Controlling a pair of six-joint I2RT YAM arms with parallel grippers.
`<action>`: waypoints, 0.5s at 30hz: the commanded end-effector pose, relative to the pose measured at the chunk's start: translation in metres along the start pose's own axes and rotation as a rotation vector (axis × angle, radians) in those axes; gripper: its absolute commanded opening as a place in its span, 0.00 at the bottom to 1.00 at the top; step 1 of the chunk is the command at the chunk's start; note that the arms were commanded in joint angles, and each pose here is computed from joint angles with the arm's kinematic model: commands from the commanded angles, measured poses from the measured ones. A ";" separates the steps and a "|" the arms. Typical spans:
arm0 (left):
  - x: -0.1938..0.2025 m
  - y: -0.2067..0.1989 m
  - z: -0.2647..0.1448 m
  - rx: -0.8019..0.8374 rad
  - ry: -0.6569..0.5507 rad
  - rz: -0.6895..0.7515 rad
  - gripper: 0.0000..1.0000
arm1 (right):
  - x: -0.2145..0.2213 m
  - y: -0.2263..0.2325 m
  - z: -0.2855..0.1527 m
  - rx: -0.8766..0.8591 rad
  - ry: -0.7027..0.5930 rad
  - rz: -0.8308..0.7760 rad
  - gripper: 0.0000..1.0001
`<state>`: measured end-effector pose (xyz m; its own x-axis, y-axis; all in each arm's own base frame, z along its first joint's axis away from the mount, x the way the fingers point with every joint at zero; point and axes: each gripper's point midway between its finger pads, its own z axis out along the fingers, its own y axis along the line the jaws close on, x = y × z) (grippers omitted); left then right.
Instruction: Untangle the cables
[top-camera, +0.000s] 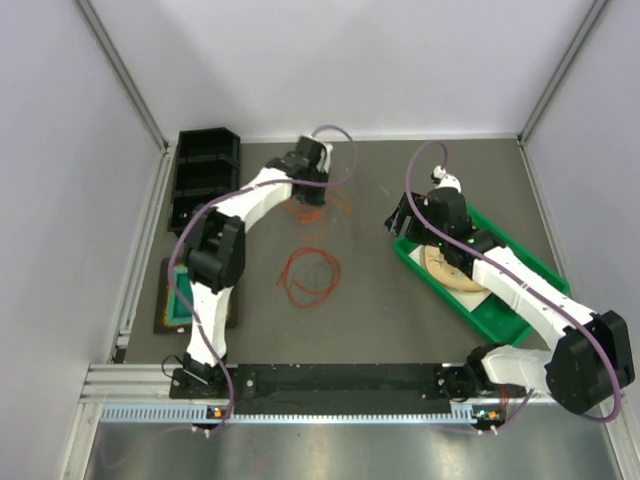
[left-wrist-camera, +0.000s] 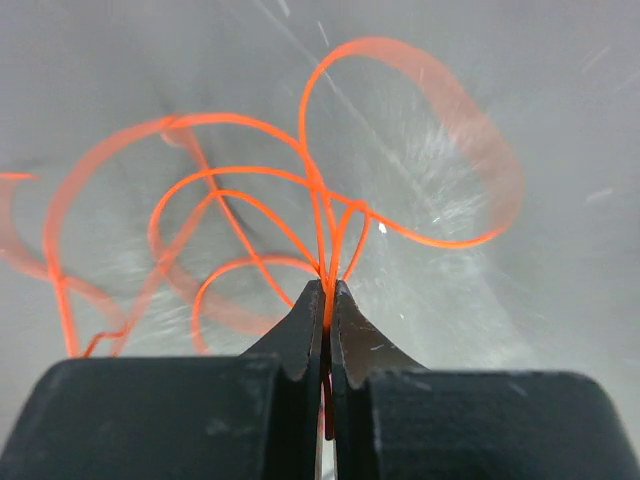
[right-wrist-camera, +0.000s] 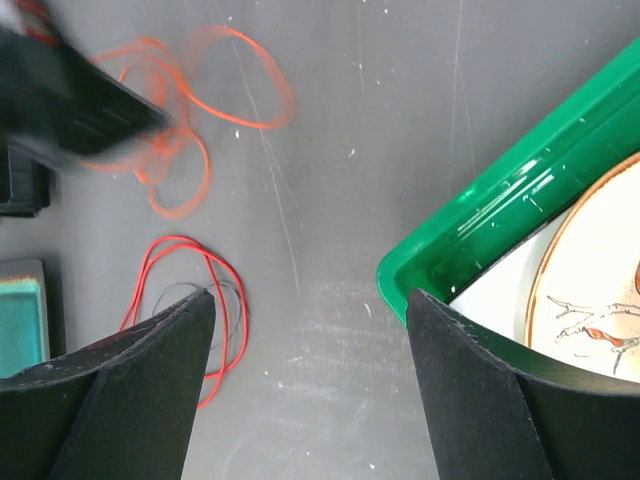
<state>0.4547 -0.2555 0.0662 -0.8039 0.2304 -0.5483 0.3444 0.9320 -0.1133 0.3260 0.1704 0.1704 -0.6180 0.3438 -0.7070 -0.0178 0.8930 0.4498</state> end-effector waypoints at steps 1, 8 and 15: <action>-0.124 0.010 -0.135 0.125 -0.390 -0.135 0.00 | -0.025 0.011 -0.016 -0.026 -0.075 0.008 0.77; -0.173 0.043 -0.236 0.116 -0.608 -0.194 0.00 | -0.036 0.011 -0.024 -0.016 -0.106 -0.010 0.76; -0.207 0.086 -0.315 -0.046 -0.817 -0.216 0.00 | -0.030 0.014 -0.022 -0.036 -0.083 -0.014 0.76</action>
<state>0.4975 -0.1590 0.3891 -0.3572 -0.1943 -0.9136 0.2392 0.9265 -0.2906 0.3202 0.1629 0.1795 -0.6014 0.3413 -0.7224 -0.0144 0.8994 0.4369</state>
